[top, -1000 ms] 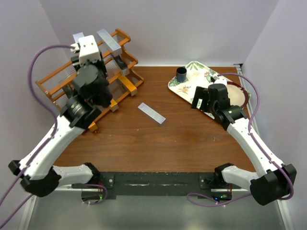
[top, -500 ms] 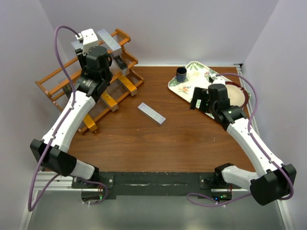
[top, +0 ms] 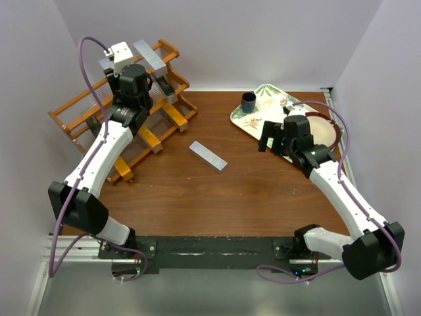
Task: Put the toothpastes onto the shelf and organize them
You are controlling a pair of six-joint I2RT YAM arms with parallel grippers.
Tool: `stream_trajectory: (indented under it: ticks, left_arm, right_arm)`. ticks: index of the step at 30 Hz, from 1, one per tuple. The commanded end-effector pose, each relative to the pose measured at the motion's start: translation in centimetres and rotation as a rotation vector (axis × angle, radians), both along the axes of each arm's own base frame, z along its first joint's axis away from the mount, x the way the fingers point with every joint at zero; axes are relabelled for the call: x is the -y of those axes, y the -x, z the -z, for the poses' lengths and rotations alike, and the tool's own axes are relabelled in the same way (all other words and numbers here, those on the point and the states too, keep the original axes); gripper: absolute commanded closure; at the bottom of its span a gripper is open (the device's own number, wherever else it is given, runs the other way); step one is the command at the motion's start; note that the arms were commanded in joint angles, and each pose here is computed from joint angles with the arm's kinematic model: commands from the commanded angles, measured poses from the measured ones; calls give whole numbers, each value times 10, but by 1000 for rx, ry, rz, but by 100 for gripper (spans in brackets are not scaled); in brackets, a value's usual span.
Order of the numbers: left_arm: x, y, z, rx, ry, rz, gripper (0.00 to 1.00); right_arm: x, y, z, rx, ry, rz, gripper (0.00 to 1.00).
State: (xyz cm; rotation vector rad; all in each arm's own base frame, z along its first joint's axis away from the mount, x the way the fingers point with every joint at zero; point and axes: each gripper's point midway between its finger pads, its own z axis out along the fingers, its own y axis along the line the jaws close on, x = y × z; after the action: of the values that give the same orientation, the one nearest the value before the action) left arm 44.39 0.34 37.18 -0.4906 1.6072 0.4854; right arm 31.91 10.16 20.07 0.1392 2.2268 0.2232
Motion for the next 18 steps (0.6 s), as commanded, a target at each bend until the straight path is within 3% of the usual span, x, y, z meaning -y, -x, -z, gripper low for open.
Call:
stream_trajectory:
  ticks: [1, 18]
  left_arm:
    - [-5, -11, -21, 110, 30, -1, 82]
    - [-7, -18, 15, 67, 64, -4, 71]
  right_arm:
    - [-5, -5, -3, 21, -6, -29, 2]
    - [-10, -5, 1, 5, -13, -53, 2]
